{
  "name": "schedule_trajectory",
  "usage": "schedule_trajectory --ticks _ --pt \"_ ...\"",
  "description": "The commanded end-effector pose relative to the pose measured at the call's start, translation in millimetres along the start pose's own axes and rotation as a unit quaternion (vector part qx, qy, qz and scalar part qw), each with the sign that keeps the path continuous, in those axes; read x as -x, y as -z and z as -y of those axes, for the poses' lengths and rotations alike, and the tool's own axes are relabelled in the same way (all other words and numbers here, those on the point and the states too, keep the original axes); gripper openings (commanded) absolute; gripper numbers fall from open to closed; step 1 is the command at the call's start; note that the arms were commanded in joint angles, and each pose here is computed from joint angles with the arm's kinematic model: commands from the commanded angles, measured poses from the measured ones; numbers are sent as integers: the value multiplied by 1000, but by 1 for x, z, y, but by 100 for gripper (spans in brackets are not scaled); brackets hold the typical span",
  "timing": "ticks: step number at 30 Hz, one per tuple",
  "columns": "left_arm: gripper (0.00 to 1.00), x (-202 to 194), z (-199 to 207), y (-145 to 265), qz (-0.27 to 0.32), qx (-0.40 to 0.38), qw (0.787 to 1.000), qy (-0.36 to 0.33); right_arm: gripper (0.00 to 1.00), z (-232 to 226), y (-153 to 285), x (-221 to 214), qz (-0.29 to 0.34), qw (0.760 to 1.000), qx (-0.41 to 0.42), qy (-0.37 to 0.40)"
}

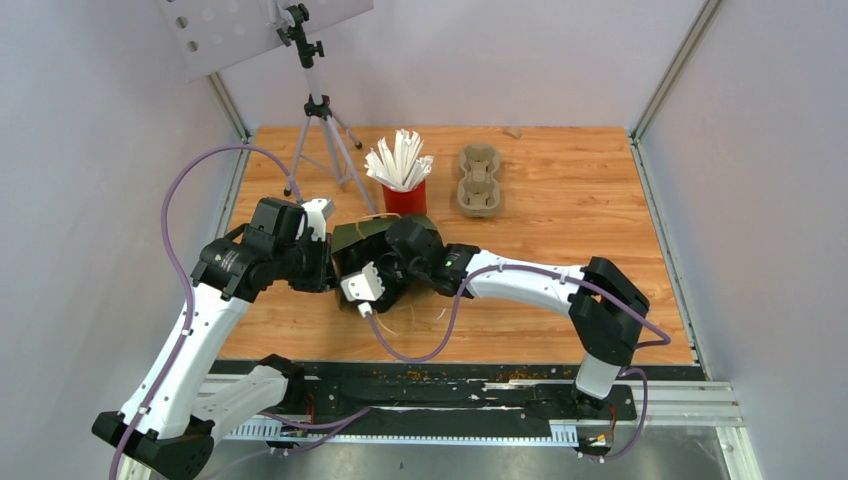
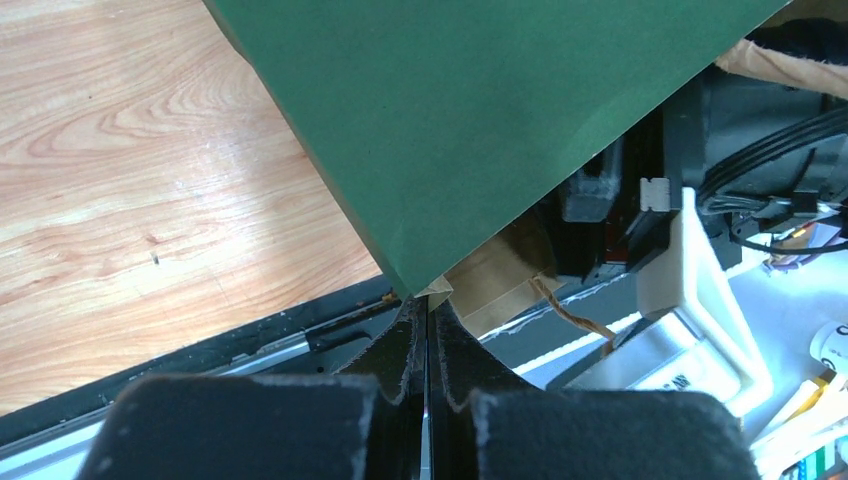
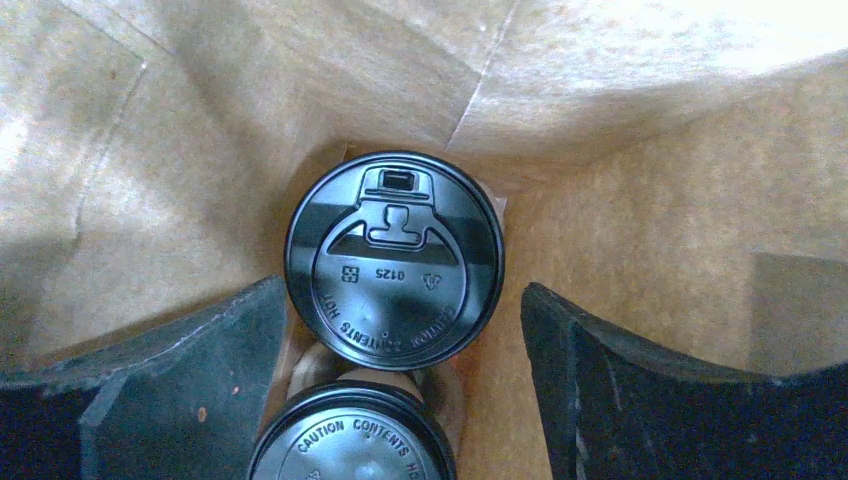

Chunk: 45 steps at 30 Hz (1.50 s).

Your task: Pack the takeout coffee

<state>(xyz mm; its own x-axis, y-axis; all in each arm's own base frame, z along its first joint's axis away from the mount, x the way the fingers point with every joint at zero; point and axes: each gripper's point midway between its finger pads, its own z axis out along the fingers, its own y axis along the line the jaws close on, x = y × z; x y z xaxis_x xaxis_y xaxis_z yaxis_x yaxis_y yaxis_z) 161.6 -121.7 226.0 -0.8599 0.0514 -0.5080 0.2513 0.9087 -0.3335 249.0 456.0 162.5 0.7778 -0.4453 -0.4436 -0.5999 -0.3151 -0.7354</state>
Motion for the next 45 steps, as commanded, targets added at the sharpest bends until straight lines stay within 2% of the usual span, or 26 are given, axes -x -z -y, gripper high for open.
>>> schedule_trajectory --ticks 1,10,38,45 --pt "0 10 7 5 18 -13 1000 0 85 36 27 35 45 998 -38 -7" --pt "0 12 13 8 22 -25 999 15 80 35 48 35 38 998 -36 -28" --pt "0 26 42 28 53 -84 992 74 77 44 117 45 14 992 -66 -103" --pt "0 26 43 30 58 -86 991 90 70 53 126 45 15 987 -64 -144"
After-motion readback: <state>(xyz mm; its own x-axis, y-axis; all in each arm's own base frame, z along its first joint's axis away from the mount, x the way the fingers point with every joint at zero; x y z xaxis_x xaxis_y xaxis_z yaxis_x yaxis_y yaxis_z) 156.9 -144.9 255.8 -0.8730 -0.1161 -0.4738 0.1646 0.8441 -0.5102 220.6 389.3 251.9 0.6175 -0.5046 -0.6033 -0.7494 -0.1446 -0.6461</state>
